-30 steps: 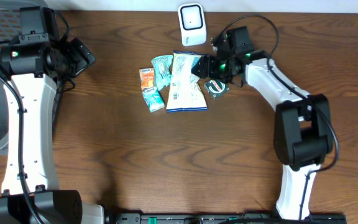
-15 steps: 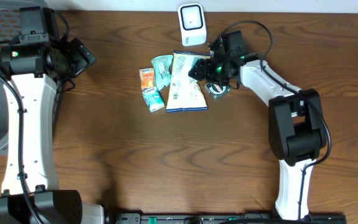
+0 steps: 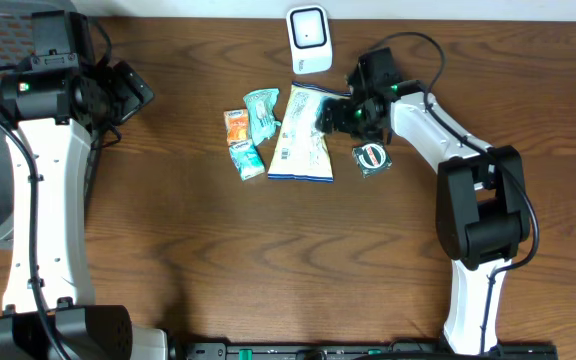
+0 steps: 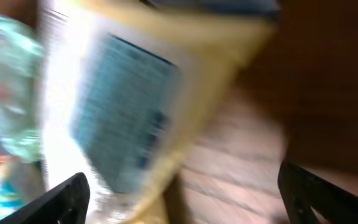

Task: Scan the item barcode
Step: 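Lift the snack bag with the right gripper toward the scanner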

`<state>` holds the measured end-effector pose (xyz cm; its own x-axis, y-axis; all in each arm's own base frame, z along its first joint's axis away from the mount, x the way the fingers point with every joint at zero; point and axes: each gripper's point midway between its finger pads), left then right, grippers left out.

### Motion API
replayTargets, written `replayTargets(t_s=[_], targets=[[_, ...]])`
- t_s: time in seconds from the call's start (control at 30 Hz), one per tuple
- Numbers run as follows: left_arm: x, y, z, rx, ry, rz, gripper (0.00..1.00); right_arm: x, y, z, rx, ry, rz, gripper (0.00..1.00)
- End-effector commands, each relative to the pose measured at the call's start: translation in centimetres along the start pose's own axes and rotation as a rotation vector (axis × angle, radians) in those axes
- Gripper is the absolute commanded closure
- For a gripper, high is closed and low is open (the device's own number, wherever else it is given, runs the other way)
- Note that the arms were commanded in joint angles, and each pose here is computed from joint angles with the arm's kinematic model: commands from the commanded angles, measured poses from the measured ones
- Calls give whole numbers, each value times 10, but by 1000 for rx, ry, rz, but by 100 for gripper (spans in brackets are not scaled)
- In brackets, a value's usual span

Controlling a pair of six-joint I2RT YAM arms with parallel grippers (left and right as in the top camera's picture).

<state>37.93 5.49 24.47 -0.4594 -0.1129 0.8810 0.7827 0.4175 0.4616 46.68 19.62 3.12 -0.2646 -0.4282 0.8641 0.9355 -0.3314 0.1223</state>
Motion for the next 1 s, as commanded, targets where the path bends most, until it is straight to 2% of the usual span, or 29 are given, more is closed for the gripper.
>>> replayTargets(t_s=[0.0,0.13,0.33,0.5,0.53,0.6,0.7,0.77,0.83,0.97], targets=[[3,1,2,8,5,-8,2,15,-3,34,83,107,-8,6],[3,1,2,8,5,-8,2,8,-10,40,88,112,5,1],[3,1,2,8,5,-8,2,-14,-20,29,-3,24,7,1],[3,1,2,9,5,-8,2,-47,-34,20,-2,10,58,1],[3,1,2,8,5,-8,2,-55,-38,16,-4,-1,72,5],[3,1,2,9,5,-8,2,-64,-46,9,-12,-18,99,32],[3,1,2,8,5,-8,2,-65,-48,9,-16,-6,119,59],[3,1,2,8,5,-8,2,-59,-44,13,-12,5,107,83],[3,1,2,8,5,-8,2,-48,-36,18,6,25,84,99],[3,1,2,9,5,-8,2,-7,-16,38,57,121,37,99]])
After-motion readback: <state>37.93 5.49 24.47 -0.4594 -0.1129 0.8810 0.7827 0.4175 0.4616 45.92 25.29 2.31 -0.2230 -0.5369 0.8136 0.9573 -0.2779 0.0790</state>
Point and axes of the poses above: each gripper's point midway between its finger pads, its own x axis back along the fingers, its own z axis along the line the jaws close on, y = z × x, and after that the axes turned 15 degrees about -x, right-handed
